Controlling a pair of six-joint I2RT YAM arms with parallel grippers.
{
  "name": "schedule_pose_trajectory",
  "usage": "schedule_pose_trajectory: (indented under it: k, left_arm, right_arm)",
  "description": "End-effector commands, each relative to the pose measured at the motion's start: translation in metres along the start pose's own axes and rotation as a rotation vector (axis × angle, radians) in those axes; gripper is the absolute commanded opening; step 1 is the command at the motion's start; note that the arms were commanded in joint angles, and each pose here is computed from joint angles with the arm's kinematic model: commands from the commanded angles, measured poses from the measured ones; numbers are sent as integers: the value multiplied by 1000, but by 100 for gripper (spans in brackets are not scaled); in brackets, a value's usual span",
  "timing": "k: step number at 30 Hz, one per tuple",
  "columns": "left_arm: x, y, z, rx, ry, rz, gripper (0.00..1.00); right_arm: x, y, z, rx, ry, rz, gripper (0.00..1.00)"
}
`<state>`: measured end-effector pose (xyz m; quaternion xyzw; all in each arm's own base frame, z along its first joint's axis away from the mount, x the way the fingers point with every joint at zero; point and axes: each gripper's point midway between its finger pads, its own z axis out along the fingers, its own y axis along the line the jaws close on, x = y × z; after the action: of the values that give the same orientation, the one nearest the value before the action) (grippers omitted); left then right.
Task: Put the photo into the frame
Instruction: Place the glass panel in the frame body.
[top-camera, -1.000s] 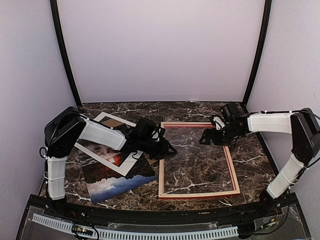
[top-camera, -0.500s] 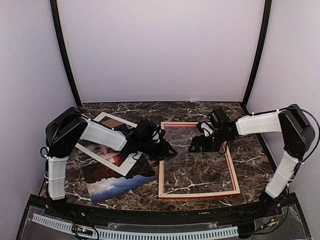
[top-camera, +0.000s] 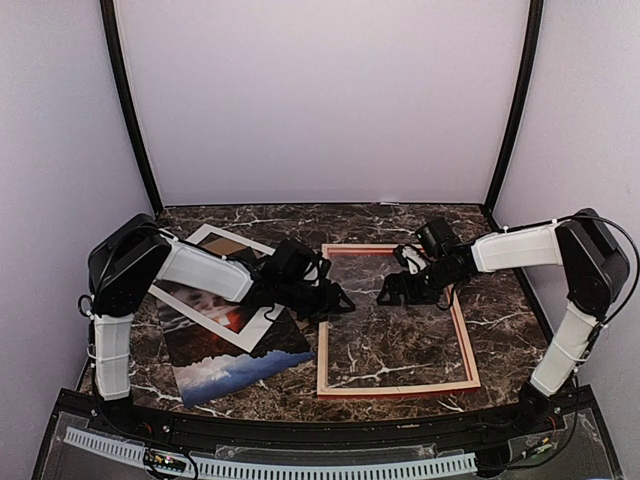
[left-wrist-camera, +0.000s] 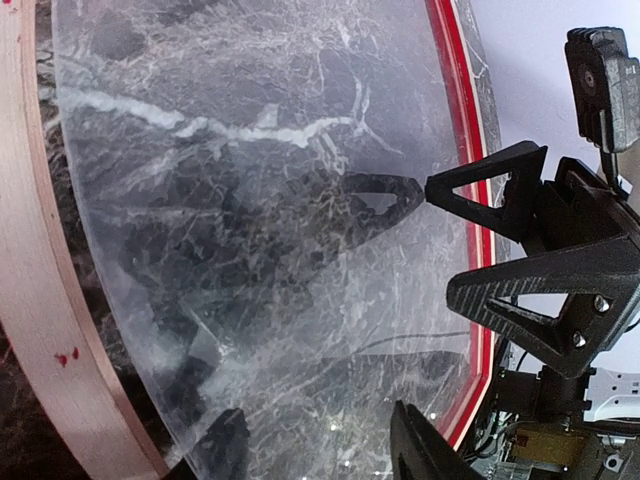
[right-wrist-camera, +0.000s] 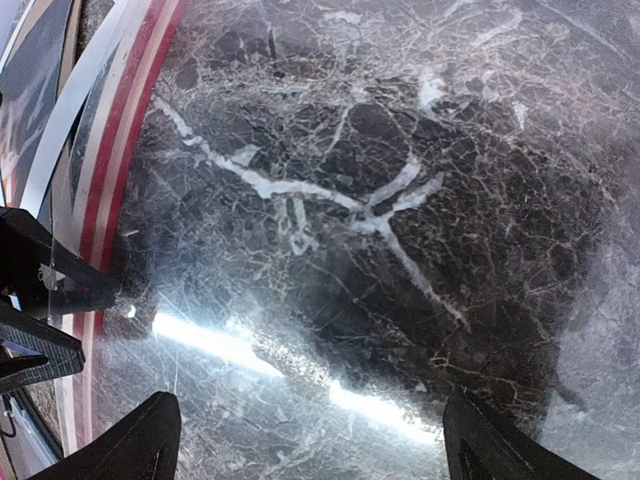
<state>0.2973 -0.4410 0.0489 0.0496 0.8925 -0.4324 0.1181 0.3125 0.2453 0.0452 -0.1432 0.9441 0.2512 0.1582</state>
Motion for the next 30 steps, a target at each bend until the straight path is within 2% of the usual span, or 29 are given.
schedule_pose_trajectory:
  k: [1, 23, 30]
  left_arm:
    - [-6, -17, -23, -9, -43, 57, 52]
    - [-10, 2, -70, -194, -133, 138, 55]
    - [-20, 9, -101, -303, -222, 207, 56]
  right_arm:
    - [9, -4, 8, 3, 25, 0, 92]
    - [13, -7, 11, 11, 45, -8, 92]
    - [10, -4, 9, 10, 45, -17, 93]
